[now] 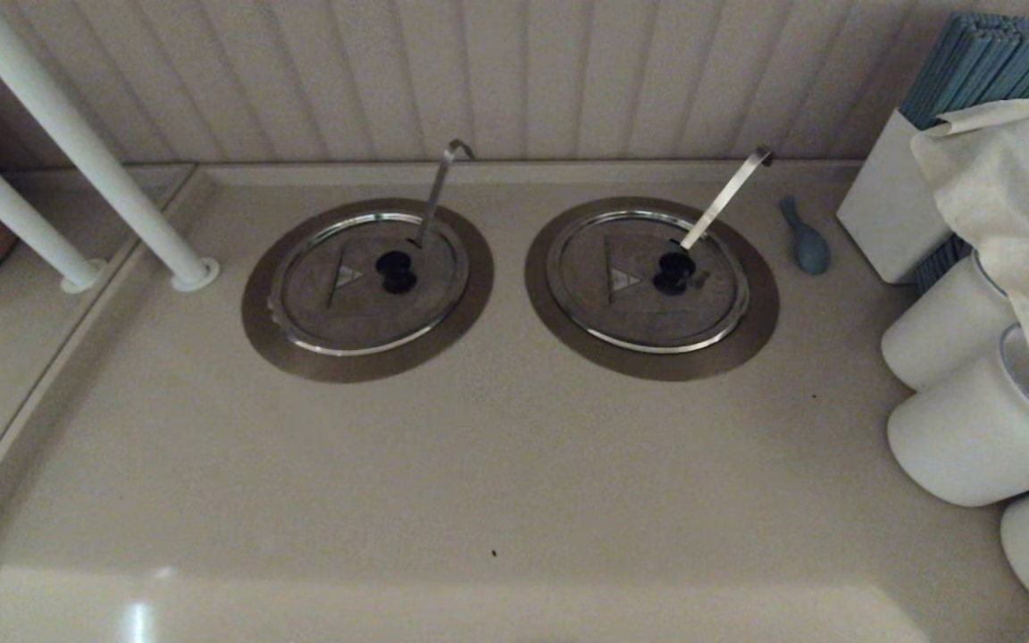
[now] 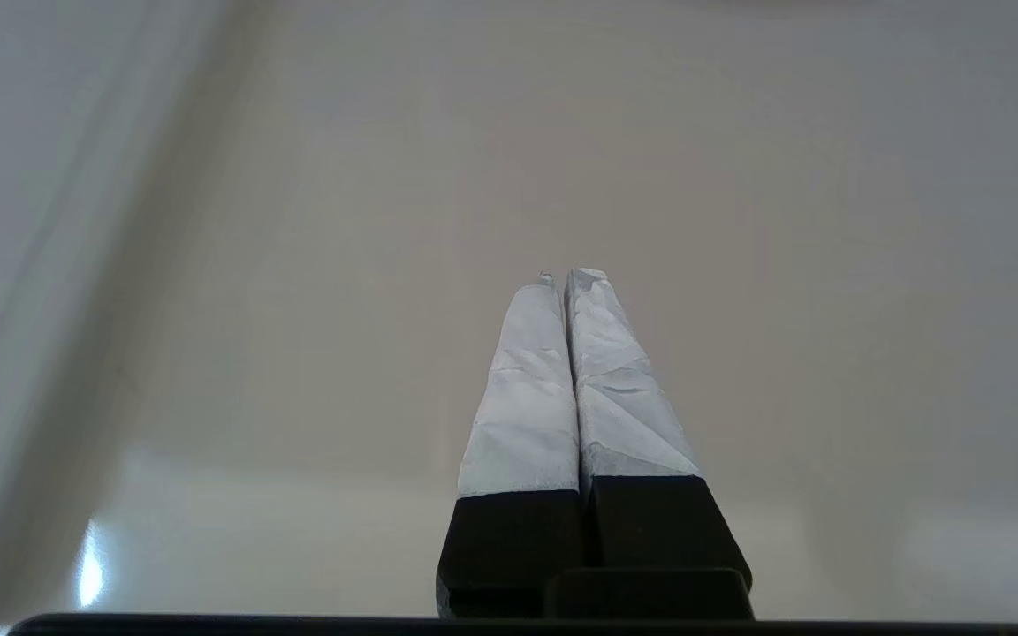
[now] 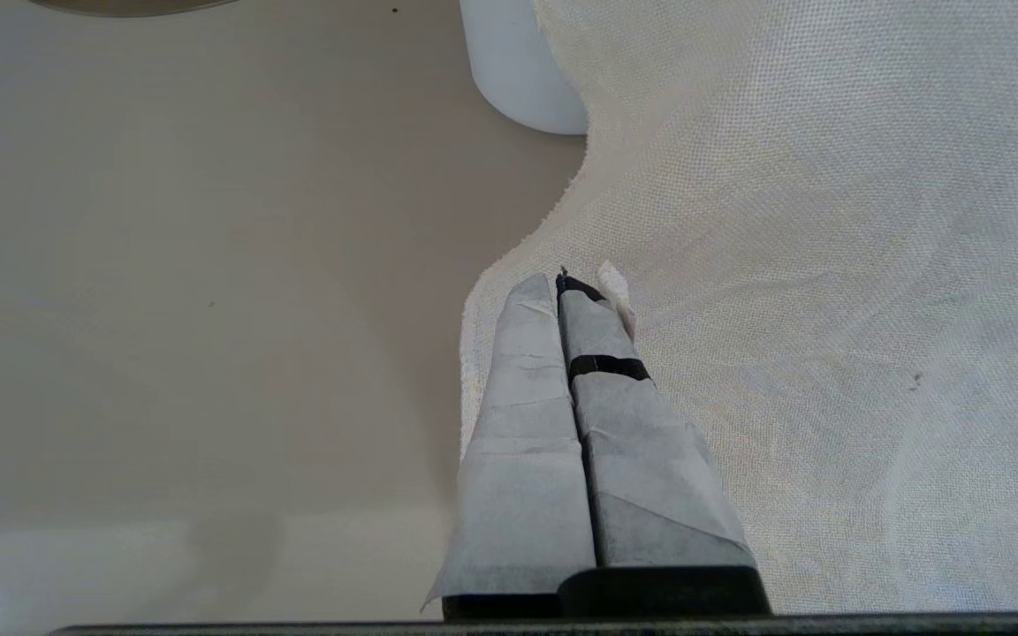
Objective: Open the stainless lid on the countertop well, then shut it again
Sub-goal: Open the lid
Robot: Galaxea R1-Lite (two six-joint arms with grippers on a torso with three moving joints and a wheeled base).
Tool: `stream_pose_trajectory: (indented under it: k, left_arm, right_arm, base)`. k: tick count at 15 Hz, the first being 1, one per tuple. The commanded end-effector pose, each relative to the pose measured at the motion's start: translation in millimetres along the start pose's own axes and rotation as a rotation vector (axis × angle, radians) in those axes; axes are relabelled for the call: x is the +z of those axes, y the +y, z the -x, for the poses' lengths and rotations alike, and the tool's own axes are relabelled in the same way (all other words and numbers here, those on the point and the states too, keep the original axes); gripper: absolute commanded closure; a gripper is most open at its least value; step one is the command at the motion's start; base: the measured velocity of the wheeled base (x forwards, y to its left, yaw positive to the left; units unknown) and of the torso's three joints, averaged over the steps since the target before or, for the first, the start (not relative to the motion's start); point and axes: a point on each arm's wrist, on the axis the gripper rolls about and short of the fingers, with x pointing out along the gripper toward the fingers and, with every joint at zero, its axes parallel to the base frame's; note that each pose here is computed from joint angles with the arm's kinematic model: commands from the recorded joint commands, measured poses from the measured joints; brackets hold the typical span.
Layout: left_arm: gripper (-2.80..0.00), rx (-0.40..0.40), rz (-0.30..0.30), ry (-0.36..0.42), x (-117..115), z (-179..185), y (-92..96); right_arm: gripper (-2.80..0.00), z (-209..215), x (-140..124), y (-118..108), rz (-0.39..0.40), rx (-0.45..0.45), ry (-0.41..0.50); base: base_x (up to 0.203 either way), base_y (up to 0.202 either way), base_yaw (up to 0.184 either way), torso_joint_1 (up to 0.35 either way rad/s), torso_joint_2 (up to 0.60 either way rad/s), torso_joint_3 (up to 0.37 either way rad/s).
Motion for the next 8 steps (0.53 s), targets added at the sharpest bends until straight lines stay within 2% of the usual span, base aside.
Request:
stream_pose_trajectory:
  k: [1,2,5,8]
  left_arm:
    - [0.0,0.003,0.008,-0.074,28,7,-0.4]
    - [0.0,0.005,0.011,-0.084,47,8,-0.8]
    - [0.0,-0.003,0.008,-0.036,80,-21,-2.3]
    - [0.0,-0.017,0.02,0.017,102,-77,-4.3]
  right_arm:
    - [0.0,0,0,0,-0.001,0.0,0.001]
    - [0.0,0,0,0,-0.002,0.0,0.001]
    - [0.0,0,0,0,-0.002,0.0,0.001]
    - [0.0,0,0,0,-0.001,0.0,0.001]
  base:
    - [0.0,0.0,0.0,0.0,0.0,0.0]
    - [0.0,0.0,0.0,0.0,0.0,0.0]
    - [0.0,0.0,0.0,0.0,0.0,0.0]
    - [0.0,0.0,0.0,0.0,0.0,0.0]
